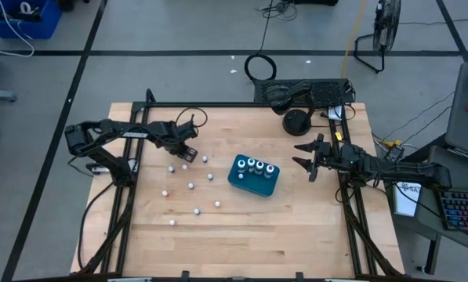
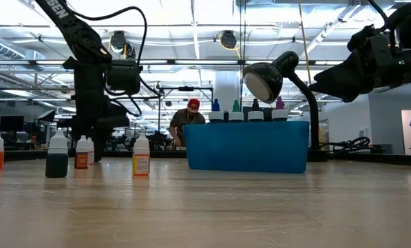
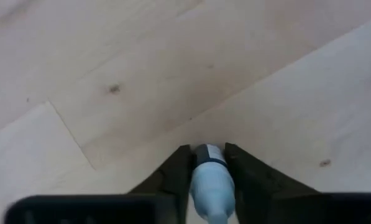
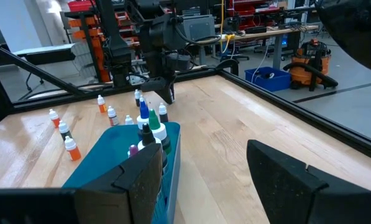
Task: Pick & Place food coloring
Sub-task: Put the small blue food coloring bottle into the blue container
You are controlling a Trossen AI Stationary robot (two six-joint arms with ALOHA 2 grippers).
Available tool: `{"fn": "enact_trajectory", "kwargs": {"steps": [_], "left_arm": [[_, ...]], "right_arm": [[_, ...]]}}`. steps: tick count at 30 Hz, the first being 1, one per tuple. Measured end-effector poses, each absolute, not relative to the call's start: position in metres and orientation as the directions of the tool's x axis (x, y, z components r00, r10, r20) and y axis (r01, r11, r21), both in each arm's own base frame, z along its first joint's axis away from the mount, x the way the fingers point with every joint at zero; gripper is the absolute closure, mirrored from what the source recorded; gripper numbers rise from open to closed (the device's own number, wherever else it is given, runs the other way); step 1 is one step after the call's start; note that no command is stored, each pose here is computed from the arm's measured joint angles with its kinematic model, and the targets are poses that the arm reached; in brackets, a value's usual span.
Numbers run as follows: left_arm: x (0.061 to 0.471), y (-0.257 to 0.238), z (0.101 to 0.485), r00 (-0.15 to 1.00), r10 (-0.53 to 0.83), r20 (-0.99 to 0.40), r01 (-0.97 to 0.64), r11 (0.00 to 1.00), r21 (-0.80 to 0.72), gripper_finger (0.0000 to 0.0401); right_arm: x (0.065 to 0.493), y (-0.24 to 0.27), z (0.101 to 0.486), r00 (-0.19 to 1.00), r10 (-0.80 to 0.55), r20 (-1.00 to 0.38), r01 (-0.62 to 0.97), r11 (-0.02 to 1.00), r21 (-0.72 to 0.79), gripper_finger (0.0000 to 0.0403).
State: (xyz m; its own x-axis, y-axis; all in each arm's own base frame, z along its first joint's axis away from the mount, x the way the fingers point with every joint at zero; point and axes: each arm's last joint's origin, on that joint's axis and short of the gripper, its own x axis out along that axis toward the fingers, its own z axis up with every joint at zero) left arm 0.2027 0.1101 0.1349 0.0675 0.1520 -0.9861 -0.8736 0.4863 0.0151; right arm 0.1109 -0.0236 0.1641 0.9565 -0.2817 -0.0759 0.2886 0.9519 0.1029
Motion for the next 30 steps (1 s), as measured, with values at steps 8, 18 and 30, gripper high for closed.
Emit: {"fn": "enact_trajectory", "kwargs": {"steps": [8, 18, 30], "left_arm": [[0.211, 0.107, 0.15, 0.058, 0.059, -0.997, -0.838, 0.546, -0.017, 0.0335], [0.284, 0.075, 0.251, 0.36, 0.106, -0.927, -0.588, 0.797, -0.138, 0.0335], [0.374, 0.013, 0.371, 0.521, 0.216, -0.826, -0.305, 0.951, 0.056, 0.0335]], "right_arm": [[0.111, -0.024, 0.164, 0.956, -0.282, -0.076, 0.289, 0.952, 0.103, 0.0179], [0.111, -0.024, 0.164, 0.956, -0.282, -0.077, 0.289, 0.952, 0.103, 0.0179], [0.111, -0.024, 0.164, 0.956, -0.282, -0.077, 0.289, 0.952, 0.103, 0.0179]]}}
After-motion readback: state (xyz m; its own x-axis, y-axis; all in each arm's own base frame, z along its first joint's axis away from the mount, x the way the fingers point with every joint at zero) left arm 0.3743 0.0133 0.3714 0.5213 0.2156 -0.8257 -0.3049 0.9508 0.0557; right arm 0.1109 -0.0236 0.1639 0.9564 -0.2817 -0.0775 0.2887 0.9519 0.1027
